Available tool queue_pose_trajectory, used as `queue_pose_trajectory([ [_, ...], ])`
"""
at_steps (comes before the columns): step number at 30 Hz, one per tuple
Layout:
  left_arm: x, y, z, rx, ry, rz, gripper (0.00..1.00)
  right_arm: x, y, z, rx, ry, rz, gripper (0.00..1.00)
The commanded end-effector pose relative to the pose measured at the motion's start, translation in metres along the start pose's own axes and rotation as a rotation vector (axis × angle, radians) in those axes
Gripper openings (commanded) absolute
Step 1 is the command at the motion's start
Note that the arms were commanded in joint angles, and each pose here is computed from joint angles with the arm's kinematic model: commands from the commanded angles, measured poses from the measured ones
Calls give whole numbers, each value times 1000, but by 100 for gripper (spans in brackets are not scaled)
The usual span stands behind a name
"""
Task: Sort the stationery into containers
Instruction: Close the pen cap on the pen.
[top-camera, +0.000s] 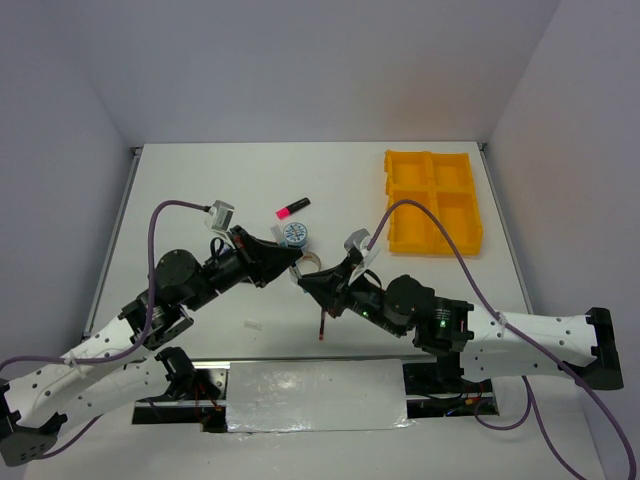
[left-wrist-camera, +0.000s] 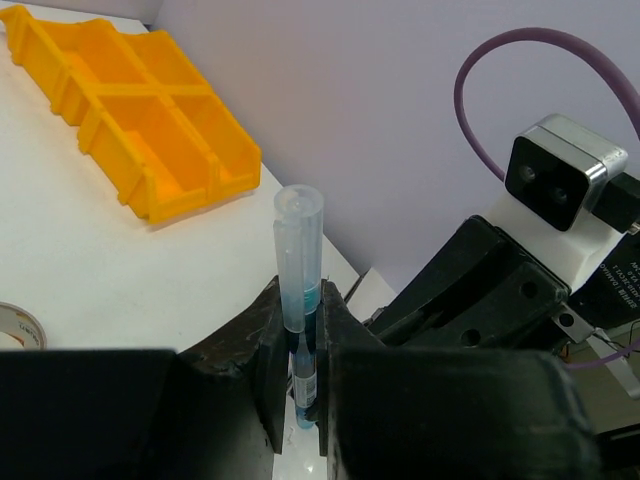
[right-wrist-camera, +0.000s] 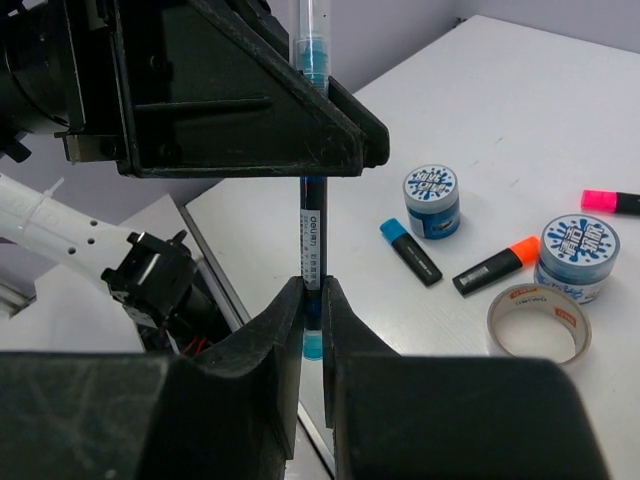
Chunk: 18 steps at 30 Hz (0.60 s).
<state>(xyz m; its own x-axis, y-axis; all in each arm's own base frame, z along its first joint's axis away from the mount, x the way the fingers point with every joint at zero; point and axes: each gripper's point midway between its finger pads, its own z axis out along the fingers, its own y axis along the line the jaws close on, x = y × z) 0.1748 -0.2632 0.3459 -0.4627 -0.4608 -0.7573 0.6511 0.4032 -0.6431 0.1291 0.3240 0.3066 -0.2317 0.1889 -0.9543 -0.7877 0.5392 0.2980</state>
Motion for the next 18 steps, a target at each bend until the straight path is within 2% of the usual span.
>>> queue_pose_trajectory([
  [1,-5,-18,0,81,3,36,3,-45,14,-2,-47,-124,57,0],
  [3,-5,-22,0,99,10,43,0,-43,19,-2,-72,-116,53,10],
  [5,-3,-28,-1,134,24,59,0,-41,24,-2,-100,-106,45,29],
  [6,-3,-31,-1,150,28,68,0,-40,25,-1,-105,-98,41,33],
  [10,2,-44,-3,220,65,89,0,-37,28,1,-115,-81,28,36],
  [12,5,-47,-4,237,76,92,0,-39,31,3,-128,-78,24,41],
  [18,3,-53,-6,261,71,108,0,-28,32,8,-127,-28,13,43],
])
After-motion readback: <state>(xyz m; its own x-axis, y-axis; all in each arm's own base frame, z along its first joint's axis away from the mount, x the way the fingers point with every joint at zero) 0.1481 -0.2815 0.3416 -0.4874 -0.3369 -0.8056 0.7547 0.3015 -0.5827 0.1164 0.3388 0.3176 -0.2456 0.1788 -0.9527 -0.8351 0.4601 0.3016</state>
